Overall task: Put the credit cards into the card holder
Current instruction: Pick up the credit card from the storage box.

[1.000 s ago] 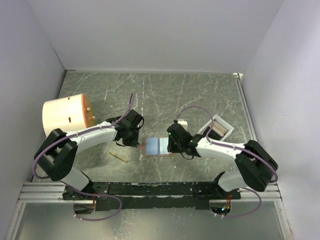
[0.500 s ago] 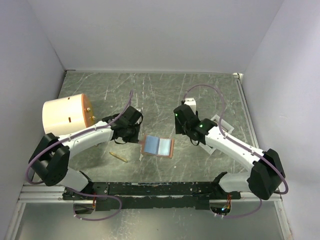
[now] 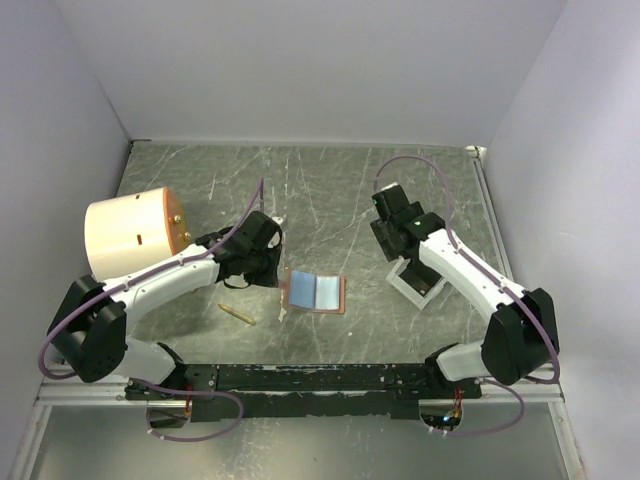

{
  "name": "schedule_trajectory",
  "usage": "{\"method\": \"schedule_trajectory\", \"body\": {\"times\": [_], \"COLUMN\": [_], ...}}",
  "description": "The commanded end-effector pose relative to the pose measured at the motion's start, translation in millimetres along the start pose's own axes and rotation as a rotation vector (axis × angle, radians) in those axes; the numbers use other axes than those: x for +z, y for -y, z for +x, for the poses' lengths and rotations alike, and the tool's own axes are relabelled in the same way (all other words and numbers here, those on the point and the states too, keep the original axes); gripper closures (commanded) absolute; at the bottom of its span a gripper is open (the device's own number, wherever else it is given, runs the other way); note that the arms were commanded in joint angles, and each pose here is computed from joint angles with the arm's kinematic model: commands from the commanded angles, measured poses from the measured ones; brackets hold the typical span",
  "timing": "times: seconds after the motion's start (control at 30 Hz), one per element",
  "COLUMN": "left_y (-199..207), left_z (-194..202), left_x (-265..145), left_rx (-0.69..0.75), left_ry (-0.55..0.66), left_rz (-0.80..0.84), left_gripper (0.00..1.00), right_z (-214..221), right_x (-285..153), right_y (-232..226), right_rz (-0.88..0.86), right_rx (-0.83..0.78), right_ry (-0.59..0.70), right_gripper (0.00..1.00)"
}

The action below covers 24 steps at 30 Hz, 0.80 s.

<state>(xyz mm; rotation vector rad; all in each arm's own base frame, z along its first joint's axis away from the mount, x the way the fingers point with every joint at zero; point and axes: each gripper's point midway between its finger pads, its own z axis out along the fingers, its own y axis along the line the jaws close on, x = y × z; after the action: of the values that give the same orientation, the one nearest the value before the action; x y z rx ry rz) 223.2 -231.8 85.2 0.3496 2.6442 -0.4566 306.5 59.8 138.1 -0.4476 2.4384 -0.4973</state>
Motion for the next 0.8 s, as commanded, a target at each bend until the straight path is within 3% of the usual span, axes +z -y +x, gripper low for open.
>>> {"method": "schedule_trajectory", "body": {"times": [0.0,0.27,0.77], "left_y": [8.9,14.4,16.1], "left_z": [5.8,0.7,2.7], "left_x": [-3.0,-12.5,-11.3], "left_rx": [0.006,0.015,0.016], "left_ry": [-0.029,0.002,-0.008], "left_rz": [0.063,0.095,0.106], "left_gripper": [0.93,0.93,0.93], "right_z": [18.0,61.3,66.7], "right_x": [-0.7,32.2,67.6], "right_y": [7.2,9.2,22.4], "right_rz": [-0.077,-0.112,-0.055], "right_rx": [-0.193,-0.259,-0.295], "right_ry": [-0.012,-0.139,-0.097], "right_gripper": [0.29,0.28,0.27]}}
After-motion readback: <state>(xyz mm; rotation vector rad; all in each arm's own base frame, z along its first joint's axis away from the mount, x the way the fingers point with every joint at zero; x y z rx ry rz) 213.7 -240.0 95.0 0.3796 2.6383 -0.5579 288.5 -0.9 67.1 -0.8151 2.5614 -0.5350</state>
